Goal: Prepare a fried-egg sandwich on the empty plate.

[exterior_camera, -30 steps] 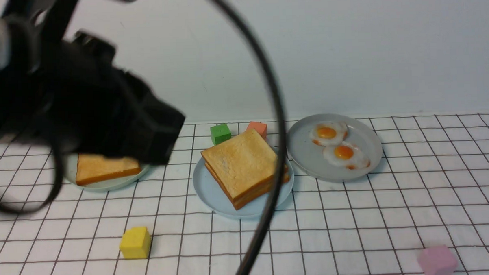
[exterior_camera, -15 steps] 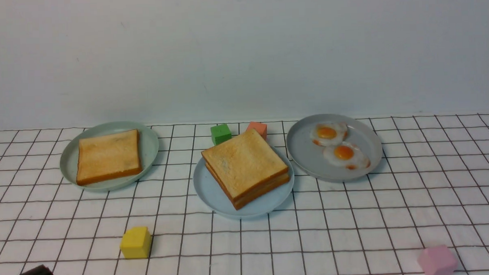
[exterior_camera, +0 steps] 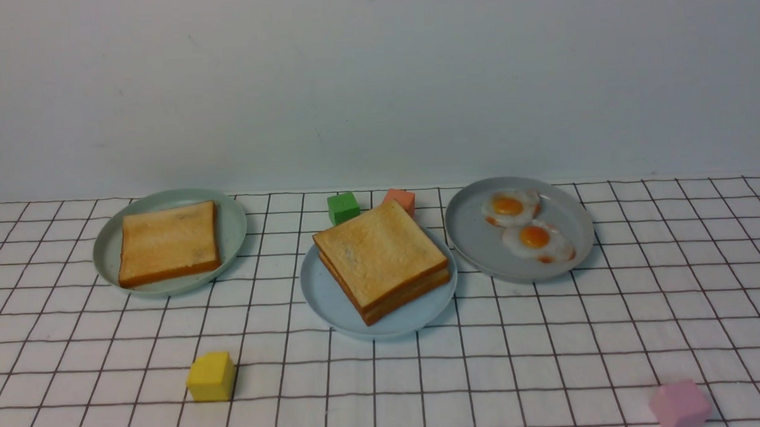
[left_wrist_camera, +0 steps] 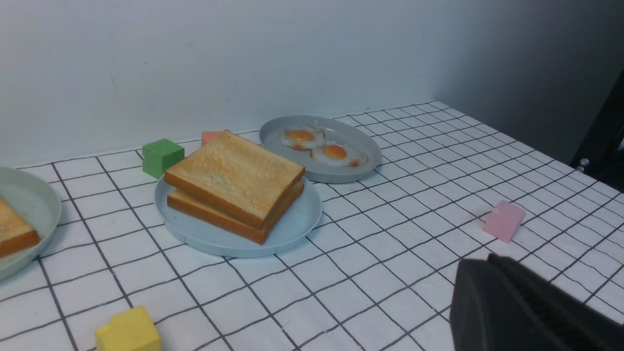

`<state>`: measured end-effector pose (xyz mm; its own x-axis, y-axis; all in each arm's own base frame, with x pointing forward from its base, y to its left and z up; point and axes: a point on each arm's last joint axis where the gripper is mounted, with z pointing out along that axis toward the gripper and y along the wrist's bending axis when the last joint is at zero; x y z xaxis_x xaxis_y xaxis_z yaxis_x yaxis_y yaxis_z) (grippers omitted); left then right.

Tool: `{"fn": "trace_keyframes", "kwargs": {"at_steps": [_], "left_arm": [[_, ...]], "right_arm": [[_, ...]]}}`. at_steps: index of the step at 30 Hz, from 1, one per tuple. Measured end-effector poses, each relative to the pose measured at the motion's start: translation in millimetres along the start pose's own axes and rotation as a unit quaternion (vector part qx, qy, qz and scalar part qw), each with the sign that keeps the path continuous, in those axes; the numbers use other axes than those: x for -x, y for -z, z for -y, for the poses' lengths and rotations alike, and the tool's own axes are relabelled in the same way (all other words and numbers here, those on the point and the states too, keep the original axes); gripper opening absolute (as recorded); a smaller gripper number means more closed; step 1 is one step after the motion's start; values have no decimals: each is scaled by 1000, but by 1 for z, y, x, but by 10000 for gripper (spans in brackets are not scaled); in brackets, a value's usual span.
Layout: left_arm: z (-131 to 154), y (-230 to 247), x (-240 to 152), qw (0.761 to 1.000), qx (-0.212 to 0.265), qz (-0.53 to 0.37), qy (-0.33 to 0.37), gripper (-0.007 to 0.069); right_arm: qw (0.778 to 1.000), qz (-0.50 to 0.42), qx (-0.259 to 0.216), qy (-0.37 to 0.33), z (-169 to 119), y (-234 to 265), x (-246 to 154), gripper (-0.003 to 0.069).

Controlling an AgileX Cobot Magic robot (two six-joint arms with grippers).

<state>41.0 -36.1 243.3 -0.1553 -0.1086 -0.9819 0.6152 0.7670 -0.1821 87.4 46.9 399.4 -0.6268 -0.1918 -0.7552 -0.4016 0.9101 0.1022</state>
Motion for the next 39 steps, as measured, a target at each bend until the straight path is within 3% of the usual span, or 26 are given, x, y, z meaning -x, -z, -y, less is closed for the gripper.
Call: {"fn": "trace_keyframes", "kwargs": {"at_steps": [9,27,33,39], "left_arm": [[0,0,0,1000,0,-1,0,-13],[0,0,0,1000,0,-1,0,-13],[0,0,0,1000,0,-1,0,-13],[0,0,0,1000,0,-1,0,-7]], "right_arm": [[998,-67,-7,-1,1,1,-12,8],[998,-65,-11,-5,2,3,-13,23],[997,-20,-57,-53,13,15,-26,26],[975,149,-154,-60,33,-21,-88,27]]}}
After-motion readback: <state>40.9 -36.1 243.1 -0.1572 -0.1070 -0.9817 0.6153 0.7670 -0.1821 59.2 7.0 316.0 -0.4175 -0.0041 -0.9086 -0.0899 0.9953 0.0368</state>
